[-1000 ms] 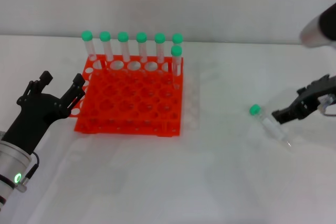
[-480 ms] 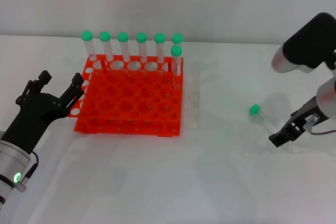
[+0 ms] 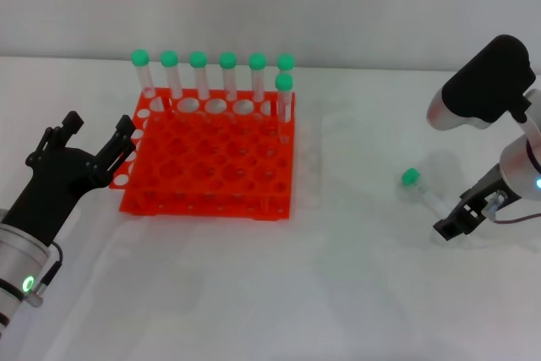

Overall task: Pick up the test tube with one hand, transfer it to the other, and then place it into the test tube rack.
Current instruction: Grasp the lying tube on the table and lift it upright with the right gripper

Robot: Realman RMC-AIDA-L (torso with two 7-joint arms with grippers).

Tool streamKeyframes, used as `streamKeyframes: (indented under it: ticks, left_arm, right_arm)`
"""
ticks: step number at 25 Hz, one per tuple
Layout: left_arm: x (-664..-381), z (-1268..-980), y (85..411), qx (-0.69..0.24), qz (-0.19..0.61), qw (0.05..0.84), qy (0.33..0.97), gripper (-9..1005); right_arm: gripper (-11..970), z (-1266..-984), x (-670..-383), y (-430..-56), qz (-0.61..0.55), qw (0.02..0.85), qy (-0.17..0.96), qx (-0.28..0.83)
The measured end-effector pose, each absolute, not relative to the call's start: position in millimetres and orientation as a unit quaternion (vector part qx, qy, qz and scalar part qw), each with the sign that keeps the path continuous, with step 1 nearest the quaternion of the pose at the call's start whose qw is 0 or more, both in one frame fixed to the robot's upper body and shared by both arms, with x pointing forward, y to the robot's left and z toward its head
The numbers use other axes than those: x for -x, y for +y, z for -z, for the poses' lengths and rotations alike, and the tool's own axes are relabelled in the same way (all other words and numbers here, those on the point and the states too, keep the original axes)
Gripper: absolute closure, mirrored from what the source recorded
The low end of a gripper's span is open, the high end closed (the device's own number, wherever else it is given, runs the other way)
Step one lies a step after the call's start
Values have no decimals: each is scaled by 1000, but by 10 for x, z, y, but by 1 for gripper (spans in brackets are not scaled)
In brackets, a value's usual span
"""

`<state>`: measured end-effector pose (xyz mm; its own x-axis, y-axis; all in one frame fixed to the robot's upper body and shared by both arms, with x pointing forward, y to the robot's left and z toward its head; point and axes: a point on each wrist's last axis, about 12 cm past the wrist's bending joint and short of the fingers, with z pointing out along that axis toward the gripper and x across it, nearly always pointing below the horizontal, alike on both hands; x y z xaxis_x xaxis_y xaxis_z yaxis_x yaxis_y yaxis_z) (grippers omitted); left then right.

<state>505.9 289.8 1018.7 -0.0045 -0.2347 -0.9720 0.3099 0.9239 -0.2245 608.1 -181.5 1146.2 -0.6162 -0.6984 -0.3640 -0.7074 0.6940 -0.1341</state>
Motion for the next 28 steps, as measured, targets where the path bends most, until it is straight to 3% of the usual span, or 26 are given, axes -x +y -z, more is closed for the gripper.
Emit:
streamKeyframes:
  ticks: [10,19,24,28]
  left_arm:
    - [-5064,-10182,2861,-30,199,702,683,124]
    - [-5059,-10176,2850,-21,210,698,684,124]
    - [-5060,-10177,2853,-21,210,698,684,124]
    - [-5060,-10177,2857,-19,209,698,684,124]
  right_arm:
    - [503,-11390,-6100,-1843,-3,176,900,400]
    - [588,-11388,-6118,-1856,9,173,896,409]
    - [683,-11352,-6166,-1835,17,156,898,412]
    - [685,-11349,-6195,-1794,19,150,897,416]
